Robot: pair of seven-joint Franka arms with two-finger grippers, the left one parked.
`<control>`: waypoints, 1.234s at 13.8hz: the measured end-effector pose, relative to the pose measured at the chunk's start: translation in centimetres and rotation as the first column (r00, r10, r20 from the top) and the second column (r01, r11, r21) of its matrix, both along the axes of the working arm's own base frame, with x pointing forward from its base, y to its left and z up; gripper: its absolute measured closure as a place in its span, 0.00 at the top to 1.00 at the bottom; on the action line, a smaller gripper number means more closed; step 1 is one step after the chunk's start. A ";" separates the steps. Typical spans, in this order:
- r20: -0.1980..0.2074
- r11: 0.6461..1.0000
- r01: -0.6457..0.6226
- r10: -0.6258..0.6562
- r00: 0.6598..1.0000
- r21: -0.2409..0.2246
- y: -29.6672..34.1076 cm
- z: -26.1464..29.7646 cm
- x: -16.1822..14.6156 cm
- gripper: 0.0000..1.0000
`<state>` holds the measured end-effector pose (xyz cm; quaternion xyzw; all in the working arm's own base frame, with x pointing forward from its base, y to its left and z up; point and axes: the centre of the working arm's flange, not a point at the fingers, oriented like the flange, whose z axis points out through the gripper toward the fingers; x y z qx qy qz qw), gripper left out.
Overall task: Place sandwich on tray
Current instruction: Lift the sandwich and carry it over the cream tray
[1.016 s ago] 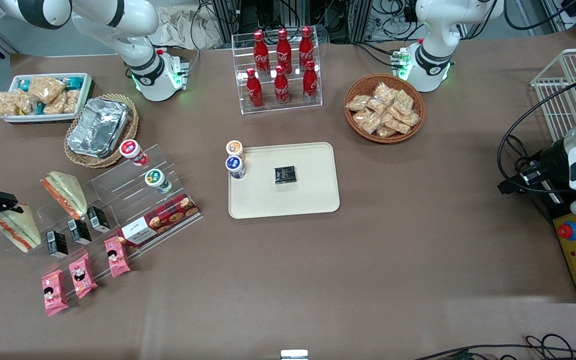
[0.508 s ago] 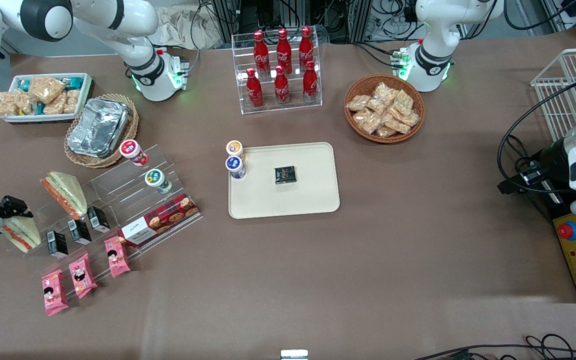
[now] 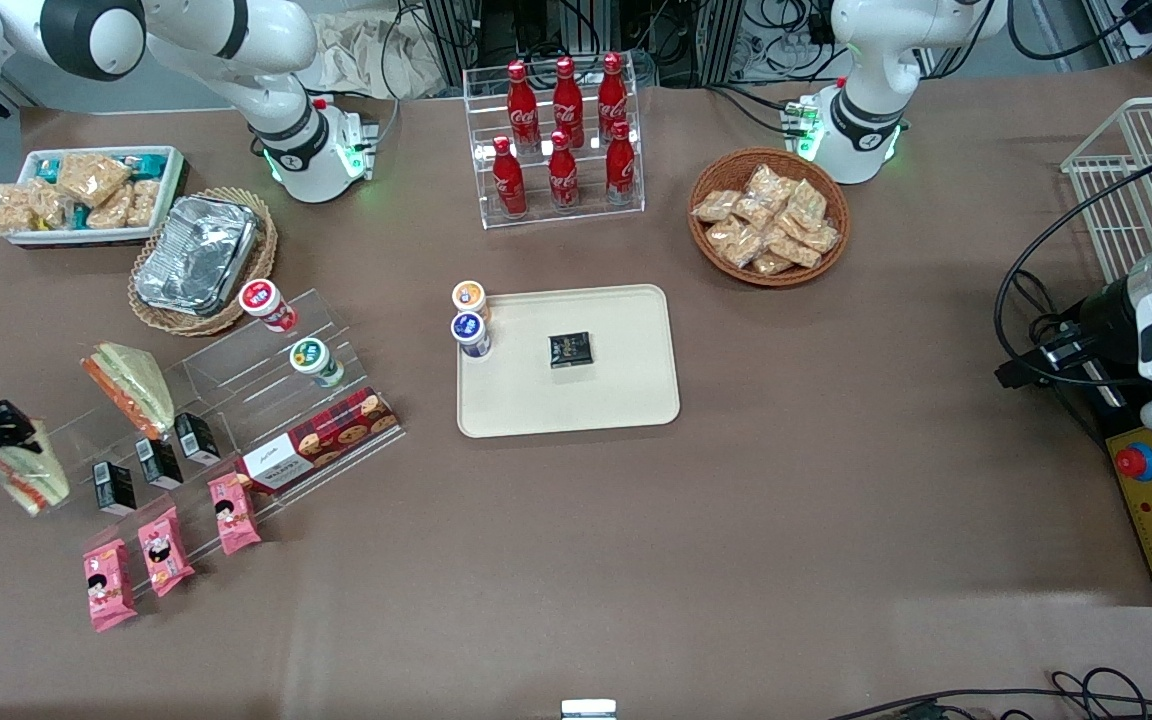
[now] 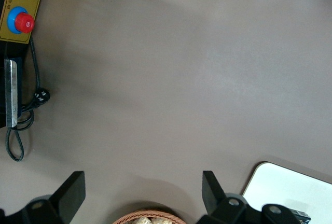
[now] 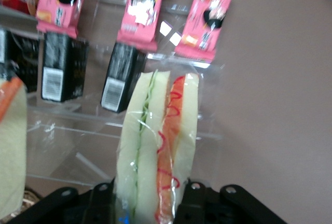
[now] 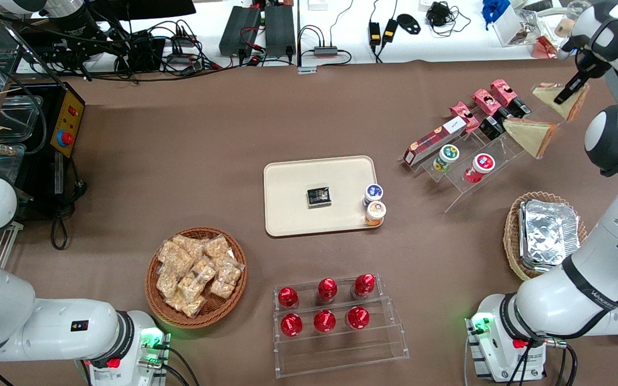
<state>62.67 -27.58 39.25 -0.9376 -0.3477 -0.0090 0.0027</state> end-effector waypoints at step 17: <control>-0.036 0.842 -0.539 0.539 0.842 -0.007 49.2 10.5 -1.7 0.22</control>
